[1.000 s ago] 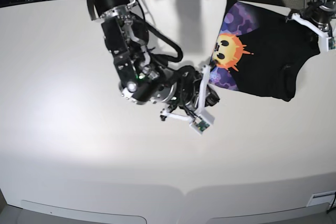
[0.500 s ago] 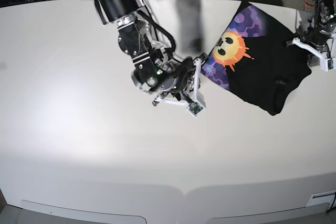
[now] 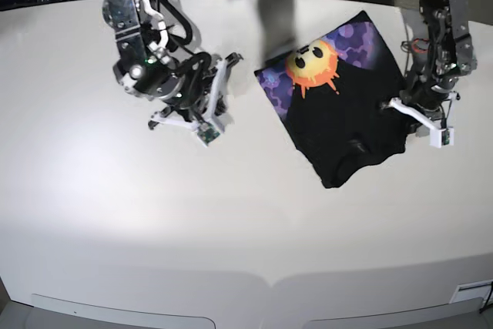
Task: Fold the T-shirt properly
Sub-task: 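Grasp the bundle with both grippers and rotate it on the table, then release the bundle and pull both grippers away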
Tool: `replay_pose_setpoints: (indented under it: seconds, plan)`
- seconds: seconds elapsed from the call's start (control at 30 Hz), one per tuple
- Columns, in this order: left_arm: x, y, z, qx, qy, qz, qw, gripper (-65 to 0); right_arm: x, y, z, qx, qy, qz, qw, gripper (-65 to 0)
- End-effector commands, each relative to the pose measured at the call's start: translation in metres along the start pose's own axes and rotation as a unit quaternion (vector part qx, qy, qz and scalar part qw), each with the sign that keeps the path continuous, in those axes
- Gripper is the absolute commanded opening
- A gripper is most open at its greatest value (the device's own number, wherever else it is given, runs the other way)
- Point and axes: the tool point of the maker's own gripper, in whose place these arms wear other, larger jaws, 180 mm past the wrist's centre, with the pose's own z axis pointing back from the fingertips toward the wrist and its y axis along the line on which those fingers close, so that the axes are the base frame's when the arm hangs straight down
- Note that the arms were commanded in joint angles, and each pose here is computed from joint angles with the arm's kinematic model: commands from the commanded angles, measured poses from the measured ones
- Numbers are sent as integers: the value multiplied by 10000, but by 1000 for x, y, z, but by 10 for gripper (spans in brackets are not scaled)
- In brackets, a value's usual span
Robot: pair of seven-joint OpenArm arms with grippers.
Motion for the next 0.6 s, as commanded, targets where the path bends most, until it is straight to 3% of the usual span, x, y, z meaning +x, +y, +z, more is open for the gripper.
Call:
replay_pose_setpoints:
  seconds: [0.0, 0.13, 0.23, 0.57]
  plan:
    - [4, -10, -7, -107, 36, -74, 9999, -650, 8, -12, 9, -132, -214, -85, 9996, -650]
    - [8, -44, -30, -402, 38, -161, 9991, -650, -19, -48, 29, -496, -95, -528, 9973, -650]
    - [16, -60, -43, -492, 40, -311, 9983, -650, -34, -58, 40, -481, -116, -733, 9961, -650]
    - [82, -57, -43, -408, -580, -653, 9953, -650, -44, -83, 57, -748, -218, -1075, 9911, -650]
